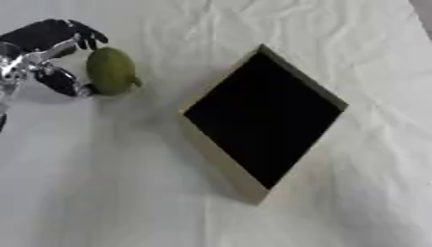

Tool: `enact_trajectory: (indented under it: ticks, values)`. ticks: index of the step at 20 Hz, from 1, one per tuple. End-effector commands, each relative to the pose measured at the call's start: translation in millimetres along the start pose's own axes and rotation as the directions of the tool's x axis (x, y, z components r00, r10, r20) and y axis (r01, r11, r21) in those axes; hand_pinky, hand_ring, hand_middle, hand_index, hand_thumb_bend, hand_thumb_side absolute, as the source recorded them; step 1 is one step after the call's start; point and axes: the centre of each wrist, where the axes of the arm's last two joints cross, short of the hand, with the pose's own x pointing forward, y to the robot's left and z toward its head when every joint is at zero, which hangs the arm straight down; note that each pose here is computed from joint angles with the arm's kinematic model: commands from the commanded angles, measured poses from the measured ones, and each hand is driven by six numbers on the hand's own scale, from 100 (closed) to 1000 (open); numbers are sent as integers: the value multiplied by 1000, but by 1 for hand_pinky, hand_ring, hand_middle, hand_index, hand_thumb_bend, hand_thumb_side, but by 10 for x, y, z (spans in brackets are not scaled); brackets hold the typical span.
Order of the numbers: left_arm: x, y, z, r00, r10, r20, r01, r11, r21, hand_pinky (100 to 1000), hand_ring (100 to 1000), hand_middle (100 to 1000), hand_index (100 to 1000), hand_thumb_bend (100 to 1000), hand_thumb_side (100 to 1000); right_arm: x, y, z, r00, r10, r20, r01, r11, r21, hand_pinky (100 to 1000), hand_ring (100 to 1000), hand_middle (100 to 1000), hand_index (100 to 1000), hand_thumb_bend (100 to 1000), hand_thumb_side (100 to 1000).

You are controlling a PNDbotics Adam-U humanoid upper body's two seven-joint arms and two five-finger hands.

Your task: Pick up objects on the table and place them in the box.

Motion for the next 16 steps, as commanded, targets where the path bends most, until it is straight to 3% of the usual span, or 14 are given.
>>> enact_trajectory:
  ticks: [1, 5, 10, 16]
  values:
    - [-23, 91, -8, 1000, -1, -5, 2, 999, 54, 591, 705, 652, 890, 527, 100, 57, 2, -51, 1000, -16, 25, 16, 1000, 4, 809, 664, 673, 824, 369, 625]
    - [12, 205, 30, 1000, 4, 7, -4, 996, 89, 618, 730, 682, 893, 522, 100, 56, -4, -51, 1000, -14, 25, 13, 1000, 6, 809, 664, 673, 824, 369, 624]
    - [93, 528, 147, 998, 24, 53, -30, 993, 112, 631, 743, 699, 896, 509, 100, 53, -13, -49, 1000, -9, 25, 9, 1000, 8, 810, 665, 673, 825, 366, 624]
    - [92, 582, 55, 987, 138, 81, -136, 990, -20, 631, 757, 724, 889, 509, 100, 55, -5, -47, 1000, -15, 24, 15, 1000, 7, 810, 665, 673, 825, 364, 622]
